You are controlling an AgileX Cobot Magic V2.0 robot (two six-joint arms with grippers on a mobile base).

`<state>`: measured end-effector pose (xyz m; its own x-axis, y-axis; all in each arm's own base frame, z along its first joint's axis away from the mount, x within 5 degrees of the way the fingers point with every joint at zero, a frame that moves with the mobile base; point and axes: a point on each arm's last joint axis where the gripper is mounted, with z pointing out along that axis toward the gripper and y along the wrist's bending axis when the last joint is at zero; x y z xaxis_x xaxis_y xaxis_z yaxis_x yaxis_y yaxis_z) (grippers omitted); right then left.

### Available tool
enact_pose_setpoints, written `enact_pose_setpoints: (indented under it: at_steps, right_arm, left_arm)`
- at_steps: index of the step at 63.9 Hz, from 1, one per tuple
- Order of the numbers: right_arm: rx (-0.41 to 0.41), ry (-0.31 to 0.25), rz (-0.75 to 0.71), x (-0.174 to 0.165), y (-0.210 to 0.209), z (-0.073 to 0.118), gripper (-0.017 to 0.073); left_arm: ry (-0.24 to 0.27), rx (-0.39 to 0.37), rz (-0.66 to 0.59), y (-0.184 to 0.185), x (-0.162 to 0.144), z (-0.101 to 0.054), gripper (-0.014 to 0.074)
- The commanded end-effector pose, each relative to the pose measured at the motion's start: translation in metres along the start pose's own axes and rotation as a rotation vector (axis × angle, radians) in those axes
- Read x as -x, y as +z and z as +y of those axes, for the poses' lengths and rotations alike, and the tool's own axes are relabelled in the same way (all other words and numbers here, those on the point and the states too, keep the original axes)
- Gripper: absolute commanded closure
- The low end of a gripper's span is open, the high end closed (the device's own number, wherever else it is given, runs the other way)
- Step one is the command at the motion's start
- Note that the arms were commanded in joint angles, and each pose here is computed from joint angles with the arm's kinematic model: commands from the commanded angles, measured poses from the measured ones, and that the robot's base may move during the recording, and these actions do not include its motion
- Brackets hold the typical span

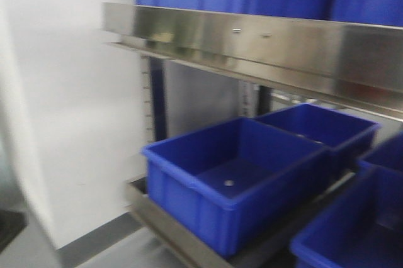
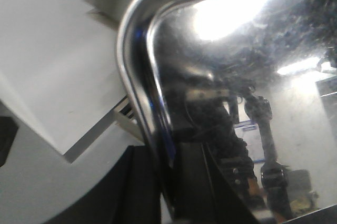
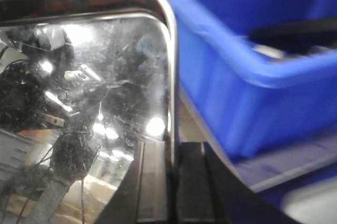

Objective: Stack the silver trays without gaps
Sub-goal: 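Turn the base toward the second rack of blue bins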

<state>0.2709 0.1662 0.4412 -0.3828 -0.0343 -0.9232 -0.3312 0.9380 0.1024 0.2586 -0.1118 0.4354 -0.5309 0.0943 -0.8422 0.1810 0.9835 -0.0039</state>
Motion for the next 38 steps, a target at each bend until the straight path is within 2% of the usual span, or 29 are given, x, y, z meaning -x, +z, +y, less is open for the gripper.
enact_pose_setpoints:
  at_steps: [1, 38]
  right_arm:
    - [0.080, 0.003, -0.126, 0.0137, -0.0076, 0.0086, 0.0629]
    - [0.080, 0.003, -0.126, 0.0137, -0.0076, 0.0086, 0.0629]
  left_arm:
    - [0.023, -0.033, -0.025, -0.0015, 0.0023, -0.0049, 0.0610]
    - [0.023, -0.033, -0.025, -0.0015, 0.0023, -0.0049, 0.0610]
